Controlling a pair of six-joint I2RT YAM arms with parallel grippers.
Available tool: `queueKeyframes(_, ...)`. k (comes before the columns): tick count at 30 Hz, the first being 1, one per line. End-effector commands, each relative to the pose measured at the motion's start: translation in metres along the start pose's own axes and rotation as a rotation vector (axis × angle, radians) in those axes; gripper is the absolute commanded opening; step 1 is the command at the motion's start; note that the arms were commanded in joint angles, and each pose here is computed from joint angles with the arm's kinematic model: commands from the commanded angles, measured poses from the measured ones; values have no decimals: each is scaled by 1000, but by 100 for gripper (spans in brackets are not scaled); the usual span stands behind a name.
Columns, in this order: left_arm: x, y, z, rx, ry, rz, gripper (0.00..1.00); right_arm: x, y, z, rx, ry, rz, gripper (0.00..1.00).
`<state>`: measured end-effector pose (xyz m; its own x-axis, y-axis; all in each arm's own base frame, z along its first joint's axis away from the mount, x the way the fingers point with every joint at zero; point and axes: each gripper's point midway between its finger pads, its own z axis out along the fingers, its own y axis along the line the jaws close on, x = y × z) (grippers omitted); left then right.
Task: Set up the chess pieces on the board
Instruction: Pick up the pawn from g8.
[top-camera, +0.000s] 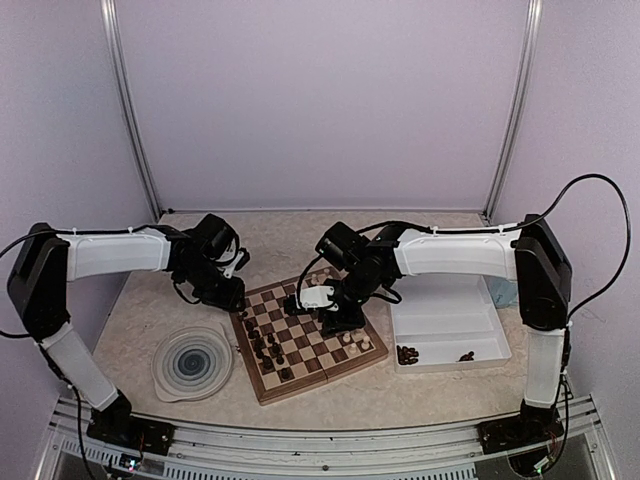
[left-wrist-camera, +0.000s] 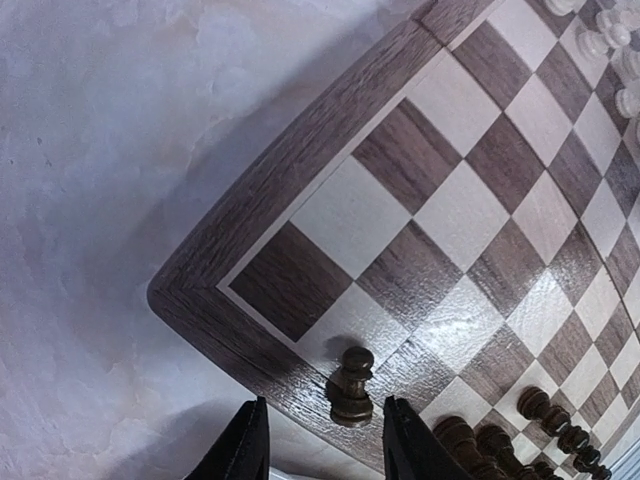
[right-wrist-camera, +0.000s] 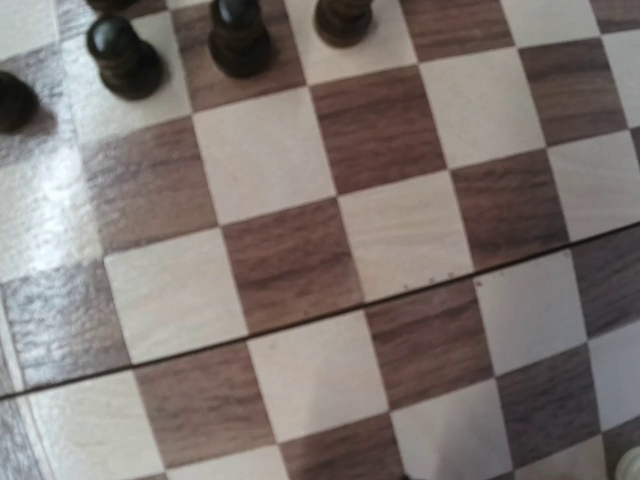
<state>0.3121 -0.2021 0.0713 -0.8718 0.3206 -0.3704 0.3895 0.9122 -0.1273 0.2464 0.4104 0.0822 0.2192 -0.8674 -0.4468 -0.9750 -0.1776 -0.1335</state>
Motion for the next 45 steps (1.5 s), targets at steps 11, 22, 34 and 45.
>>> queueKeyframes(11,31,-3,32,0,146,17,23,-3,4,6,-17,7,-1,34)
queueKeyframes(22,34,-1,37,-35,179,34,28,-3,3,6,-19,9,0,34)
queueKeyframes(34,19,-1,35,-24,133,72,38,-4,3,6,-20,8,0,34)
queueKeyframes(45,25,-11,43,32,155,99,29,-4,4,6,-20,8,-1,34)
